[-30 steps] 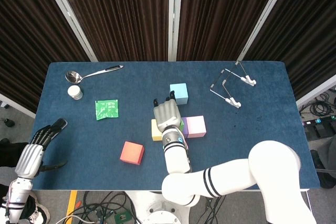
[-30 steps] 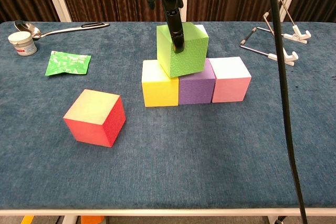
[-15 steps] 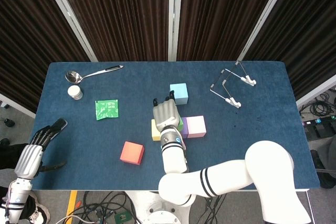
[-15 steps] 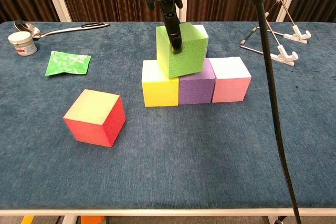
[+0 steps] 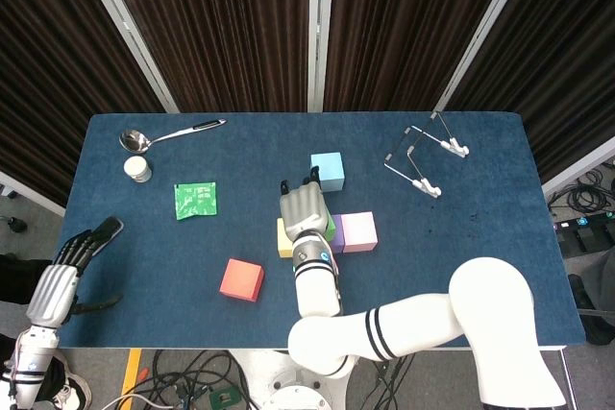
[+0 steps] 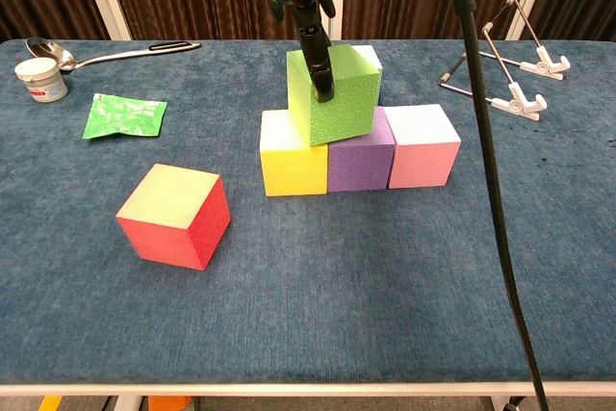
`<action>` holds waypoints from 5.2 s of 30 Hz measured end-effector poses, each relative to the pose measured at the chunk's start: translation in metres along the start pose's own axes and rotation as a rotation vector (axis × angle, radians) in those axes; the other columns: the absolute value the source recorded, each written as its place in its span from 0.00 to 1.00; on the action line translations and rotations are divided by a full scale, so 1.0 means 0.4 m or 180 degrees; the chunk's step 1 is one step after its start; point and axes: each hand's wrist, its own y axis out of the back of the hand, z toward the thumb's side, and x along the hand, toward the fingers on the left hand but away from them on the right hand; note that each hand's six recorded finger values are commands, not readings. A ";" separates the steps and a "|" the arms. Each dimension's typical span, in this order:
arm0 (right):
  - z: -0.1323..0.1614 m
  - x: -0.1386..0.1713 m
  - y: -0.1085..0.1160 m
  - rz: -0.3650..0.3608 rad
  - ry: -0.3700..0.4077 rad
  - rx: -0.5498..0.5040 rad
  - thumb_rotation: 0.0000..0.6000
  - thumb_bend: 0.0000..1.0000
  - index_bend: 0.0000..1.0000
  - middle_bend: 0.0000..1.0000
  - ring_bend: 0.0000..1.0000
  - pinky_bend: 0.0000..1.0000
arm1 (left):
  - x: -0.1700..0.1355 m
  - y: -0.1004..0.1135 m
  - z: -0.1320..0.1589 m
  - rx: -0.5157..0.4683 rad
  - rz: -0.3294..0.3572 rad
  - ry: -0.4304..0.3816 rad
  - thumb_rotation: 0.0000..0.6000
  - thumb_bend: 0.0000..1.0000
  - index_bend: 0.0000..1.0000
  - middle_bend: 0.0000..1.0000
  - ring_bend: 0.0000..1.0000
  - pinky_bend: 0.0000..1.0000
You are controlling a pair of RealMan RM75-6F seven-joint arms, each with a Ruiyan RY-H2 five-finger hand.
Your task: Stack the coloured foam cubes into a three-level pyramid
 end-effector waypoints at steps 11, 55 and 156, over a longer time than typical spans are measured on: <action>0.002 -0.002 -0.003 0.0032 0.0028 -0.0019 1.00 0.02 0.00 0.41 0.10 0.00 | -0.001 -0.001 -0.003 -0.0003 -0.0007 0.0011 1.00 0.00 0.15 0.09 0.00 0.08; -0.205 -0.019 -0.050 -0.0543 0.1443 -0.2030 1.00 0.00 0.00 0.04 0.00 0.00 | 0.013 -0.033 0.009 0.0066 -0.0143 0.0043 1.00 0.00 0.15 0.09 0.00 0.08; -0.395 0.001 -0.096 -0.0361 0.0345 -0.0798 1.00 0.11 0.00 0.62 0.11 0.00 | 0.043 -0.025 0.055 -0.0011 -0.0060 -0.0092 1.00 0.00 0.15 0.09 0.00 0.08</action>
